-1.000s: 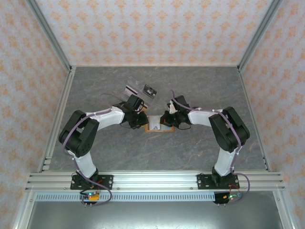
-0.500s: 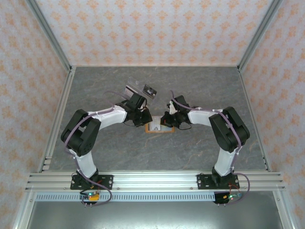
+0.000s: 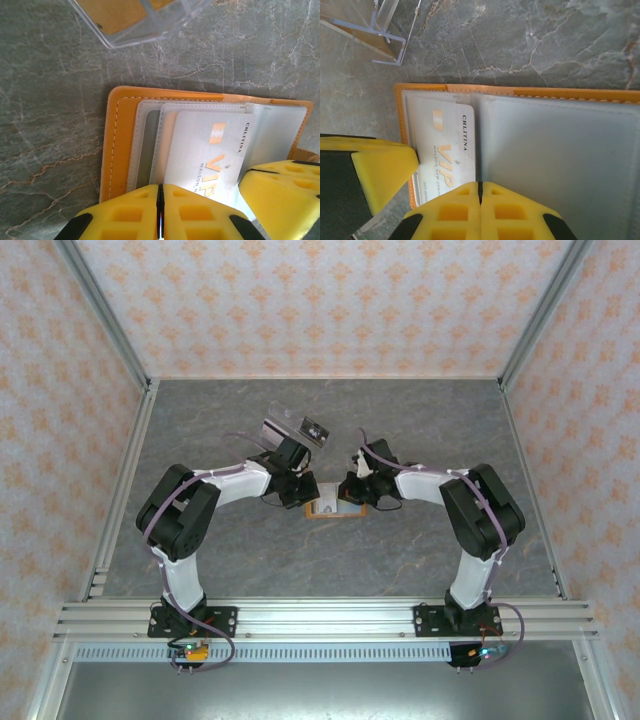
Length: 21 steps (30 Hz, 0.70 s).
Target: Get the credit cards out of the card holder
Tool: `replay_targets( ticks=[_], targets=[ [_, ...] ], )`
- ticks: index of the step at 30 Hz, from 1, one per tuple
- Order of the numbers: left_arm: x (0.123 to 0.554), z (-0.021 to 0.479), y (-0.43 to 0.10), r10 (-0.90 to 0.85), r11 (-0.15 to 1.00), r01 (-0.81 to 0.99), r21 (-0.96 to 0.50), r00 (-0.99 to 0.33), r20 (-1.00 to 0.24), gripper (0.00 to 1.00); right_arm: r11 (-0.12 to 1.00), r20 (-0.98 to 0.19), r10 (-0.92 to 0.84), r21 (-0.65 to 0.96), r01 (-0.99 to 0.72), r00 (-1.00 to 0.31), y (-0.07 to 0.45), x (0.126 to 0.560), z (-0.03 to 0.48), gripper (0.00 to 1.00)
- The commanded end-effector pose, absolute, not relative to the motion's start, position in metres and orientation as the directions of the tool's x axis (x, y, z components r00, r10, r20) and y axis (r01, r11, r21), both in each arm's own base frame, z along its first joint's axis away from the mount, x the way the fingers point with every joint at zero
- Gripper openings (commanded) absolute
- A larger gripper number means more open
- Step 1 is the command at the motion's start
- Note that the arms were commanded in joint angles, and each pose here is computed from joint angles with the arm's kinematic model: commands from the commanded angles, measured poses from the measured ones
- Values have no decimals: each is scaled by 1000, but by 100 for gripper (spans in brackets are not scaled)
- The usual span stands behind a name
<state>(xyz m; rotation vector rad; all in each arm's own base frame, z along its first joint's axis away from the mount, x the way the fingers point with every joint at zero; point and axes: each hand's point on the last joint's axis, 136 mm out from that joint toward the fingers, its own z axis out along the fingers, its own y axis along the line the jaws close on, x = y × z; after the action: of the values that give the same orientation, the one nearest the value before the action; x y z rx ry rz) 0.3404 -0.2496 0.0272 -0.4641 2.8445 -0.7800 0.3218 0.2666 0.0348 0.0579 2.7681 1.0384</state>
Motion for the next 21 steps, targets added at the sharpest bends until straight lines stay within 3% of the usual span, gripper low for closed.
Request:
replay_targets(
  ticks=[1,3,5,21],
  targets=[
    [337,14,-241,-332,850,-270,-453,-941,-62,11,717,-173,114,696,-40,-978,272,326,47,9],
    [336,13,-240,-334,850,-274,-451,-941,-58,10,709,-153,111,704,-30,-982,275,326,45,21],
    [335,12,-240,-333,850,-274,-449,-941,-55,10,711,-142,109,702,-22,-984,275,326,42,23],
    [333,11,-241,-337,845,-280,-456,-940,-46,10,693,-99,82,721,-15,-992,284,325,36,17]
  ],
)
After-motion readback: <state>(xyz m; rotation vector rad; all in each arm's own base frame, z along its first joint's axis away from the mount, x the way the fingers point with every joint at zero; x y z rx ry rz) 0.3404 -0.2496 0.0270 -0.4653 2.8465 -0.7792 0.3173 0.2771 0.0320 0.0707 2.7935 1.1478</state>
